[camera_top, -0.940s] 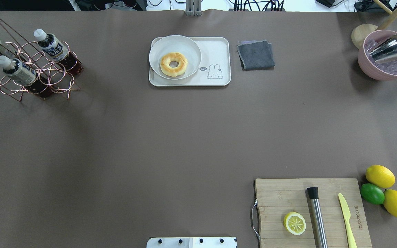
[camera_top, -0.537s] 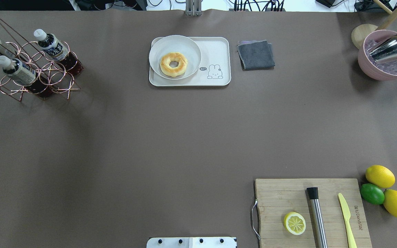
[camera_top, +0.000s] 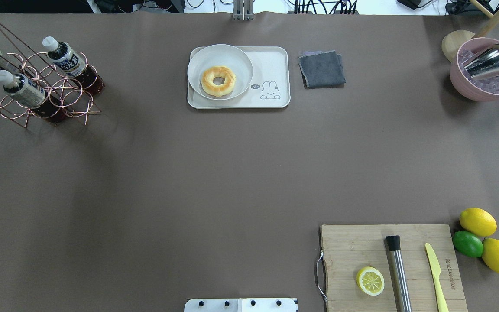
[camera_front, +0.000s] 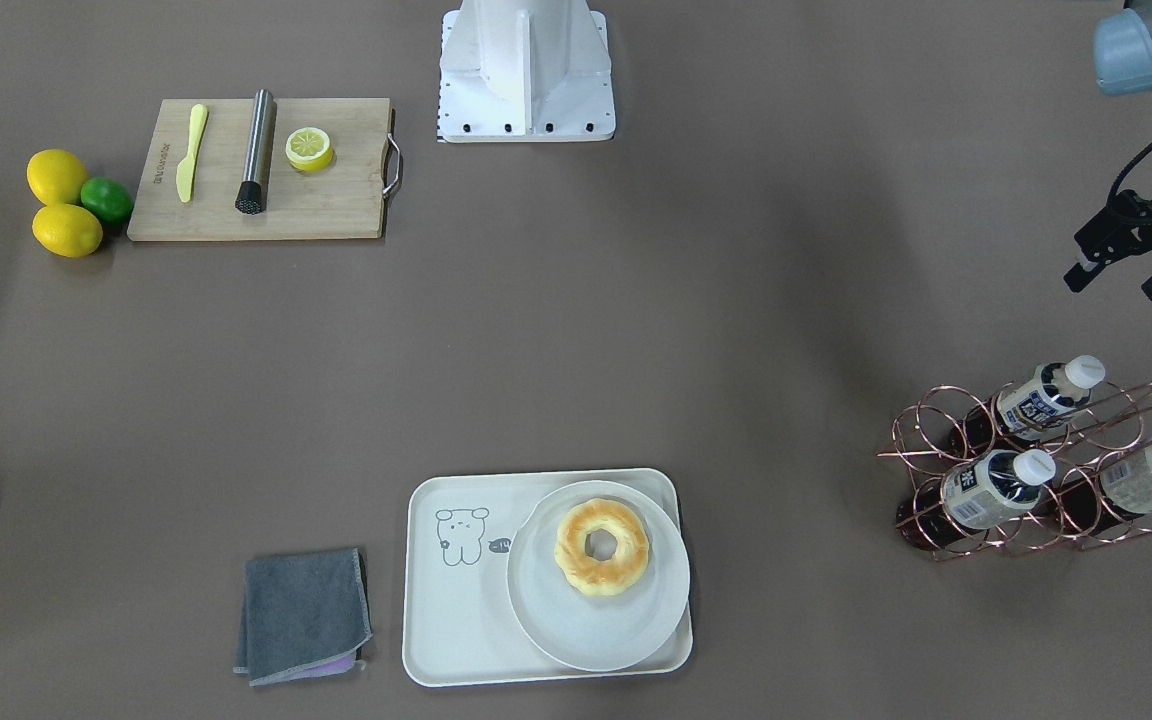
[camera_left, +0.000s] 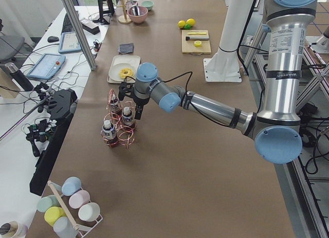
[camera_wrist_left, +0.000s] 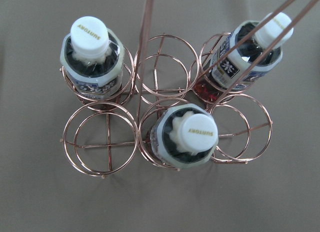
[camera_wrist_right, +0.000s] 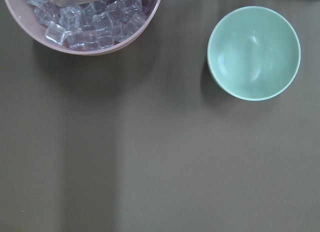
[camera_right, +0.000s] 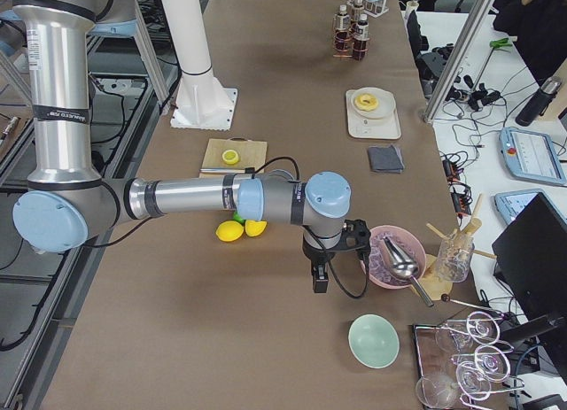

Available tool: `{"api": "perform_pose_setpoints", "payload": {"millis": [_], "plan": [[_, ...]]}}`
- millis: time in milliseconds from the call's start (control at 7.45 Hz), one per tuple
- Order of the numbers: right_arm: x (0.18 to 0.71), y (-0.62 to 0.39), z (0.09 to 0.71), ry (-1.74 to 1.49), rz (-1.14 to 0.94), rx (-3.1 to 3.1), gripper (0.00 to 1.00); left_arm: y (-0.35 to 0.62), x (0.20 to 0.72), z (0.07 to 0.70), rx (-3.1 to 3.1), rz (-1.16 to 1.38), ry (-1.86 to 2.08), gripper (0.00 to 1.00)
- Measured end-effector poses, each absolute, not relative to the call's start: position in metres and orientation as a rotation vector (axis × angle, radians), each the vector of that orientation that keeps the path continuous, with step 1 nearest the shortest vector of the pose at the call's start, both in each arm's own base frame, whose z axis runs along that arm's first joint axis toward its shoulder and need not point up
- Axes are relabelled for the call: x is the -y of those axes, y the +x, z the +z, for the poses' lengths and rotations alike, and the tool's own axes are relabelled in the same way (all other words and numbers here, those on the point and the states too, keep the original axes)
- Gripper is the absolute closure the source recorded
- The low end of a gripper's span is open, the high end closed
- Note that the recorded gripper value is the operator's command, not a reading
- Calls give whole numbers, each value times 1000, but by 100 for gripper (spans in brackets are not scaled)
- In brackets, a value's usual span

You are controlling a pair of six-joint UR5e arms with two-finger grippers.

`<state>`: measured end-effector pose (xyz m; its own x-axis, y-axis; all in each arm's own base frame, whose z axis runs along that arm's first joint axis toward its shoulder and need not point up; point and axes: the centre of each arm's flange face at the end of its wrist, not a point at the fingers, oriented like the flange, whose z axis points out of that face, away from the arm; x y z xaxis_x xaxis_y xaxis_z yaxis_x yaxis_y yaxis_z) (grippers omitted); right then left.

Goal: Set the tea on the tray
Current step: 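Lower the left gripper over a dark tea bottle in the copper rack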

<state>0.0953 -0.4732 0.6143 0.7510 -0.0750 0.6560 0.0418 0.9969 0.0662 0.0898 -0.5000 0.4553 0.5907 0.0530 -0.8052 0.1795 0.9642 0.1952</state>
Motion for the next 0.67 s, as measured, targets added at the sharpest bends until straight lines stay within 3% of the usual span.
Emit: {"api": "perform_pose_setpoints", "payload": {"millis": [671], "plan": [[469,93,615,55,-66,745,0,138,528,441,-830,-54,352,2]]}}
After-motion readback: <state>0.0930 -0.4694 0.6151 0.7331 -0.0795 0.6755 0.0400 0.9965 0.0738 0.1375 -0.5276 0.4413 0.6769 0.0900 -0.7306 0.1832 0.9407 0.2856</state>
